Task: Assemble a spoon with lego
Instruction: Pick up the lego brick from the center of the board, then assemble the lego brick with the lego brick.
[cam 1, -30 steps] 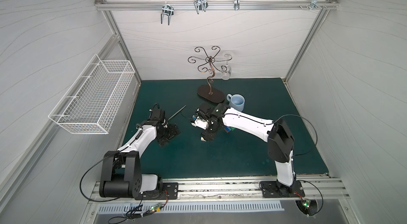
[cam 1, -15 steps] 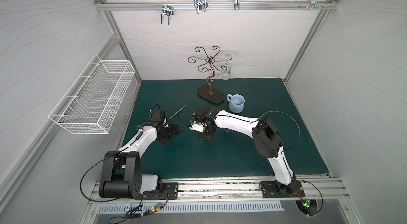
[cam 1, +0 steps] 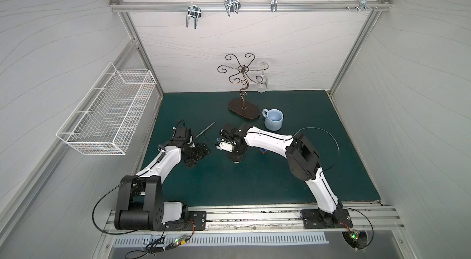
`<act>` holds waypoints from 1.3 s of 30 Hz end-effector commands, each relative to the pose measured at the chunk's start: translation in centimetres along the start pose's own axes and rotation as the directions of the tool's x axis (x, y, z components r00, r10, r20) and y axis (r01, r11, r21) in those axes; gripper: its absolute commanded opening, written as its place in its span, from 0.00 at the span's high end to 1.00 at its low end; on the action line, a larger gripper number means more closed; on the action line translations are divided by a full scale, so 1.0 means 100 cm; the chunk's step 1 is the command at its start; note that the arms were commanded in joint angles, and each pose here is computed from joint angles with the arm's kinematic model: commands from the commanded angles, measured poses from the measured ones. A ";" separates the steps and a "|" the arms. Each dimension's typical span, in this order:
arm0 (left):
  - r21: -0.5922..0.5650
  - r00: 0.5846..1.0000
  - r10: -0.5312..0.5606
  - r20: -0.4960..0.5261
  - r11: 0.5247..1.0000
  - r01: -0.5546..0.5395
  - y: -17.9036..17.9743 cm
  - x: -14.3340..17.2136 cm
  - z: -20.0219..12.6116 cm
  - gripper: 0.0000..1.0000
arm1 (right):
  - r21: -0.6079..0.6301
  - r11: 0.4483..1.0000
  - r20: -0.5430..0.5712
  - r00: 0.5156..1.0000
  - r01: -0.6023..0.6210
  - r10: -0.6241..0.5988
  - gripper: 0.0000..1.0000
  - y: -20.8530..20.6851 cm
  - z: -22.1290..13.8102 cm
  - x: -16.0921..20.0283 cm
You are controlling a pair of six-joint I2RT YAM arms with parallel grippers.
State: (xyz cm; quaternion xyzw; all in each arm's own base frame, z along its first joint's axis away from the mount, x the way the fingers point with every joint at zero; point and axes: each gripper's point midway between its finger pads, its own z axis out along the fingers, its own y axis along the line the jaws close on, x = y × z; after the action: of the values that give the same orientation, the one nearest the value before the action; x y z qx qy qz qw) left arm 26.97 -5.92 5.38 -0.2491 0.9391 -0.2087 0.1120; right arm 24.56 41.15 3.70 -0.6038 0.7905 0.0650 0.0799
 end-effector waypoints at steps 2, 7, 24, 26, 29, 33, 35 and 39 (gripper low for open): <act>0.011 1.000 0.011 0.018 1.000 -0.011 -0.004 -0.007 -0.003 0.11 | -0.007 1.000 -0.053 0.999 0.005 -0.005 0.59 -0.002 0.007 0.011; 0.013 1.000 0.017 0.019 1.000 -0.017 -0.005 -0.007 -0.003 0.11 | 0.007 1.000 -0.045 0.999 0.001 -0.001 0.72 -0.006 0.000 0.009; 0.118 0.856 0.493 0.155 0.851 -0.512 -0.107 0.026 -0.005 0.00 | 0.182 0.879 0.103 0.898 -0.441 0.429 0.80 -0.086 -0.185 0.082; 0.113 0.822 0.547 0.159 0.817 -0.566 -0.118 0.034 -0.002 0.00 | 0.196 0.874 0.086 0.895 -0.445 0.437 0.80 -0.091 -0.188 0.094; 0.129 0.815 0.559 0.152 0.807 -0.577 -0.124 0.041 0.005 0.00 | 0.212 0.873 0.049 0.897 -0.439 0.439 0.80 -0.095 -0.186 0.107; 0.142 0.818 0.560 0.131 0.806 -0.575 -0.127 0.046 0.012 0.00 | 0.201 0.876 0.033 0.897 -0.439 0.442 0.80 -0.095 -0.182 0.110; 0.141 0.814 0.567 0.123 0.802 -0.580 -0.128 0.048 0.013 0.00 | 0.184 0.880 0.024 0.897 -0.439 0.442 0.80 -0.093 -0.177 0.109; 0.145 0.810 0.576 0.113 0.797 -0.587 -0.129 0.051 0.016 0.00 | 0.154 0.882 0.012 0.893 -0.446 0.450 0.81 -0.088 -0.166 0.105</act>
State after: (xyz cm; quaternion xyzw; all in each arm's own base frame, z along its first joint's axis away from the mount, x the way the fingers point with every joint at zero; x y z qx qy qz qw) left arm 26.81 -18.13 7.38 0.0392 0.9552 -0.2267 0.1862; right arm 30.51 25.53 18.88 -0.3950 0.9095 0.0083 0.1290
